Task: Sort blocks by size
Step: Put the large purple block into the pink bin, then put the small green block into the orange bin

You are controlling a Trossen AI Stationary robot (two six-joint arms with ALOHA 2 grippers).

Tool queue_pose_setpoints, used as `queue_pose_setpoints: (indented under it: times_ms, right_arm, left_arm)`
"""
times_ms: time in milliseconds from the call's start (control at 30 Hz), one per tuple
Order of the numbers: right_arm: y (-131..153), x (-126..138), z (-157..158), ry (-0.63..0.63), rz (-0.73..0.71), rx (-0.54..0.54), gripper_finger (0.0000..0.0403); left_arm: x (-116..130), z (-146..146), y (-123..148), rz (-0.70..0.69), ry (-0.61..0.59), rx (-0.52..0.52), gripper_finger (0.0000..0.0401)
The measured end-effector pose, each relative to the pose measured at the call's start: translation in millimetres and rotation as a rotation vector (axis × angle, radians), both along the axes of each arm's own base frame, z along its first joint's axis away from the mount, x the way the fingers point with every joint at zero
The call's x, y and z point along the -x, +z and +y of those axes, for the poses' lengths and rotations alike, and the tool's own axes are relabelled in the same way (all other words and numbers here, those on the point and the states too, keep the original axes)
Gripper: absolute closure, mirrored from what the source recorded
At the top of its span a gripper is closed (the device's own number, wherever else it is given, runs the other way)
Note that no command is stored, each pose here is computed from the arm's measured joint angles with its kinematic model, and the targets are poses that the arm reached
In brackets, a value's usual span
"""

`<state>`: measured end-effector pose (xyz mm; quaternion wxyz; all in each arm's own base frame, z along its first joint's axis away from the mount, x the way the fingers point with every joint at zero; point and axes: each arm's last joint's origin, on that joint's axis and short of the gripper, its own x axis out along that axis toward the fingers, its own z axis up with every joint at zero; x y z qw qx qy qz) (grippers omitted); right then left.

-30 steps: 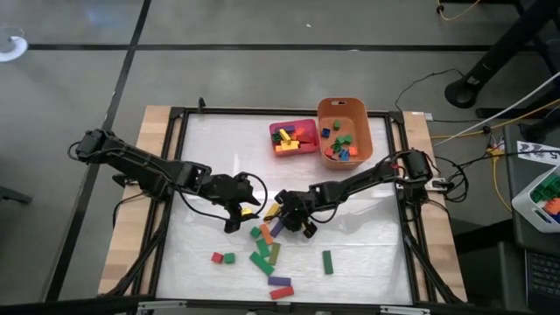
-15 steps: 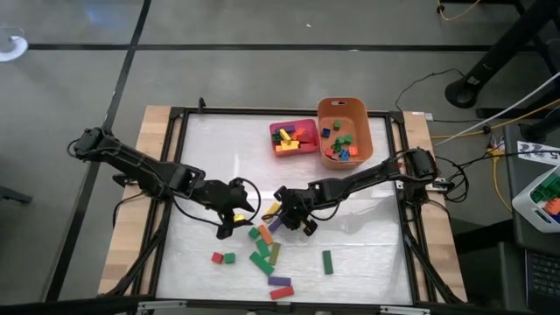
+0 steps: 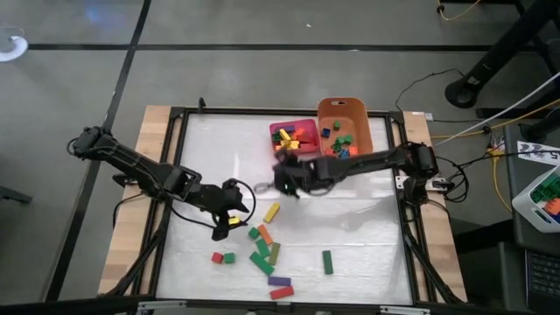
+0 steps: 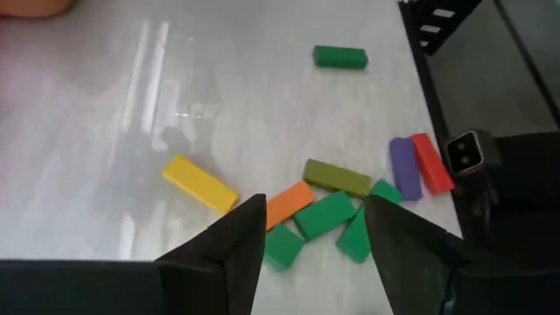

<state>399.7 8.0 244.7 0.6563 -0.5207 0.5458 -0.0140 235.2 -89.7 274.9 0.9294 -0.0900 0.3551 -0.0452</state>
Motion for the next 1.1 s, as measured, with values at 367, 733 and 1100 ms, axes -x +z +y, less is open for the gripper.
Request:
queue_pose_setpoints:
  times_ms: [367,733,1100]
  right_arm:
    - [0.3,14.7,-120.0,-0.316,-0.042,-0.059,0.0294]
    - [-2.0,27.4,-159.3,-0.383,-0.089,-0.226,0.0257]
    - [-3.3,26.3,-150.0,-0.419,-0.103,-0.262,0.0214]
  left_arm:
    - [0.1,1.8,-0.5,-0.011,0.011,-0.073,0.0219]
    - [-7.2,-1.0,-11.0,0.029,0.014,-0.085,0.0219]
    - [-27.9,-9.6,-47.7,0.154,-0.002,-0.145,0.0219]
